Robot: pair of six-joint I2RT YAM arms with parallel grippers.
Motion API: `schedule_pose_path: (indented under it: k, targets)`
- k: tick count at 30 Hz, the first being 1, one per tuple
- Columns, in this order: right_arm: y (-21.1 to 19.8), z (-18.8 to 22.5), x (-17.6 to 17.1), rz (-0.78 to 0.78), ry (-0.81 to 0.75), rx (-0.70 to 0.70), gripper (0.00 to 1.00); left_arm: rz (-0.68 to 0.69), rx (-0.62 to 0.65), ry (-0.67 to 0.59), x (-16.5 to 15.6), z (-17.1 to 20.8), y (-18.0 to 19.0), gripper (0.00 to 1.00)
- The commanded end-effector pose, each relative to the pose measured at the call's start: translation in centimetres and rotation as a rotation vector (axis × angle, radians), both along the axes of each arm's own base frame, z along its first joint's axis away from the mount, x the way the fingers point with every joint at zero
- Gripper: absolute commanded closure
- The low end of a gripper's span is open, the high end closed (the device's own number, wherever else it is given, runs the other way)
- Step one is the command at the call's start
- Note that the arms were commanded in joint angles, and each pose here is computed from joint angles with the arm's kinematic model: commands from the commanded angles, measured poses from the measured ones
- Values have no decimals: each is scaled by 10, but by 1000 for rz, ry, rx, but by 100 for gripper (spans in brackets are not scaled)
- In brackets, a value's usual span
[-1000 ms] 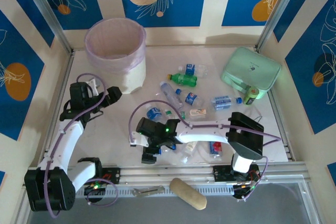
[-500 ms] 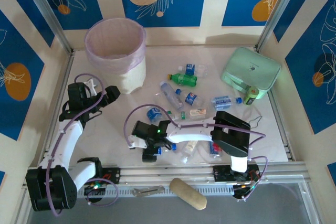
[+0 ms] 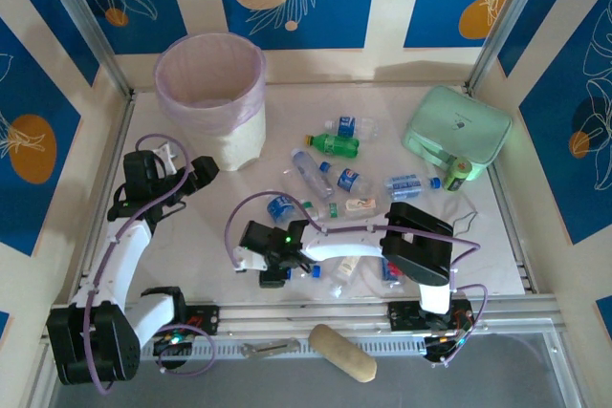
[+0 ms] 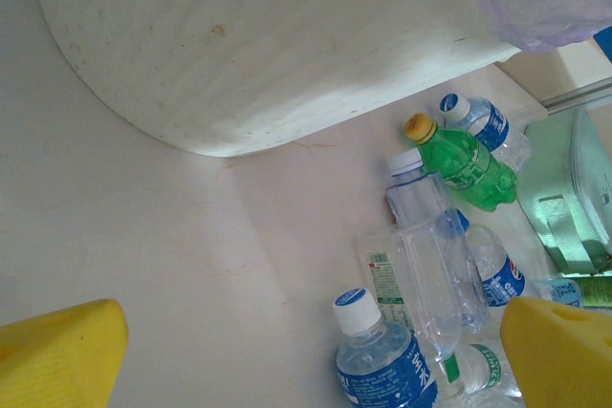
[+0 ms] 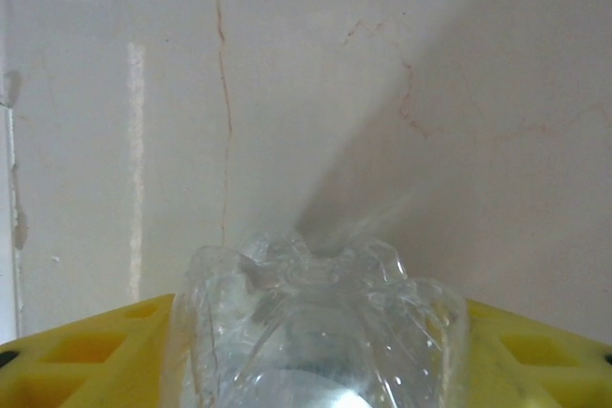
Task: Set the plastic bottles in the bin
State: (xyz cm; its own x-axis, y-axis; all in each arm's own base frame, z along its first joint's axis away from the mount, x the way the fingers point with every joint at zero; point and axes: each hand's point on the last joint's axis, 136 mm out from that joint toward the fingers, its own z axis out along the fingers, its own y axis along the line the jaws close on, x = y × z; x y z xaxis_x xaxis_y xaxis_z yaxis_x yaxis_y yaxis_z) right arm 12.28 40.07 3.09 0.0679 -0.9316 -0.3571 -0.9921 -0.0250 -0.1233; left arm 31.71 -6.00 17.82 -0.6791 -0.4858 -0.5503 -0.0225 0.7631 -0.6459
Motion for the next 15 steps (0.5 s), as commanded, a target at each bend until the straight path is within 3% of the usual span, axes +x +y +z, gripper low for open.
schedule_pose_path:
  k: [1,8,11,15]
  targets:
    - [19,31,5,-36,57,125,38,0,2,-23,0,3,3,0]
    - [24,119,57,-341,281,440,39,-14,-24,-82,-3,24,-3,0]
    - [10,149,90,-489,328,563,40,-20,-60,-119,-5,35,-11,0]
    - [-32,176,150,-800,364,710,42,-34,-104,-179,-9,50,-28,0]
